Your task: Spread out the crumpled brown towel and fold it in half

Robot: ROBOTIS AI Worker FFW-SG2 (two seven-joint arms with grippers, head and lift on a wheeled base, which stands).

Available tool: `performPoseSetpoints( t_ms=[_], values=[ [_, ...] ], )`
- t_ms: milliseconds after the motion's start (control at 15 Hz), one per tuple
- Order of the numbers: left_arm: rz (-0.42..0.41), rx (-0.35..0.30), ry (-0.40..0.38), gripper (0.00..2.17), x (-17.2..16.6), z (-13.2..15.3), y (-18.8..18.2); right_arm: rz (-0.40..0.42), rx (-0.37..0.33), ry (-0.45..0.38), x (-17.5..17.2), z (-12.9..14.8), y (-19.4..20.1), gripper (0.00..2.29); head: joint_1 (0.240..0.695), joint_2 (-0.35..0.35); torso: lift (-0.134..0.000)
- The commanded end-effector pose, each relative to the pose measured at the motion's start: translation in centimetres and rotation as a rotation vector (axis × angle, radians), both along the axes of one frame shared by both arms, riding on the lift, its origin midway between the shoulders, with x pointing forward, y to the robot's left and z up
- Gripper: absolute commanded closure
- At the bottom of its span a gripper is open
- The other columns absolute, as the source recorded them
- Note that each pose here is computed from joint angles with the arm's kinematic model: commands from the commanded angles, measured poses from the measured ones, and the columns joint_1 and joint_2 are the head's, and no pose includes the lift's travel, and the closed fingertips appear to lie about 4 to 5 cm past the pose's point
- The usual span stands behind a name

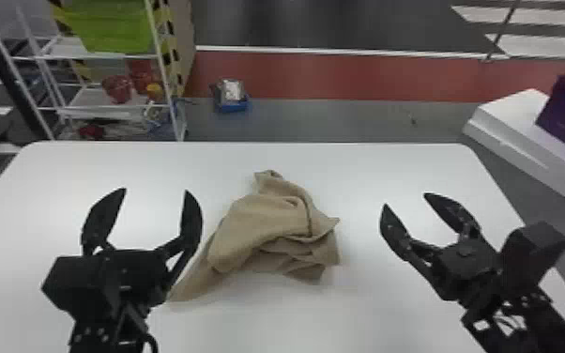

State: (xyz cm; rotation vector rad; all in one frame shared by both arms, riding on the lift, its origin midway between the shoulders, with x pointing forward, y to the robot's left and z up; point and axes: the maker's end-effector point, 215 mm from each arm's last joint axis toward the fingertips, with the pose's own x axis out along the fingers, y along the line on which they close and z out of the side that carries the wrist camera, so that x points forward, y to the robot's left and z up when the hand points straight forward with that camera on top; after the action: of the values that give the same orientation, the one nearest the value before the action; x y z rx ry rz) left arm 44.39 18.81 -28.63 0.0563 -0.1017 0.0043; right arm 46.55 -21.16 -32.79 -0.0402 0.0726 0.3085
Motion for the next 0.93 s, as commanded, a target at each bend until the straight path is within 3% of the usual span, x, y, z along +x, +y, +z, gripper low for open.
performPoseSetpoints(
  t_ms=[0, 400, 667, 733, 867],
  values=[
    [0.002, -0.001, 0.0, 0.15, 0.1, -0.2, 0.0, 0.054, 0.008, 0.037, 0.1, -2.0, 1.9, 0.32, 0.695, -0.032, -0.124],
    [0.0, 0.001, 0.002, 0.15, 0.4, -0.6, 0.0, 0.187, -0.041, 0.266, -0.9, -10.3, 6.6, 0.34, 0.695, 0.035, -0.124],
    [-0.002, -0.006, -0.024, 0.15, 0.4, -0.2, -0.1, 0.245, -0.041, 0.32, -1.9, -12.2, 7.9, 0.51, 0.695, 0.06, -0.124],
    [-0.002, -0.007, -0.022, 0.15, 0.4, -0.3, -0.1, 0.261, -0.038, 0.315, -2.0, -12.0, 8.2, 0.77, 0.695, 0.064, -0.124],
    [-0.003, -0.007, -0.025, 0.15, 0.5, -0.4, -0.1, 0.297, -0.032, 0.275, -2.2, -10.8, 9.1, 1.51, 0.695, 0.072, -0.124]
  ],
)
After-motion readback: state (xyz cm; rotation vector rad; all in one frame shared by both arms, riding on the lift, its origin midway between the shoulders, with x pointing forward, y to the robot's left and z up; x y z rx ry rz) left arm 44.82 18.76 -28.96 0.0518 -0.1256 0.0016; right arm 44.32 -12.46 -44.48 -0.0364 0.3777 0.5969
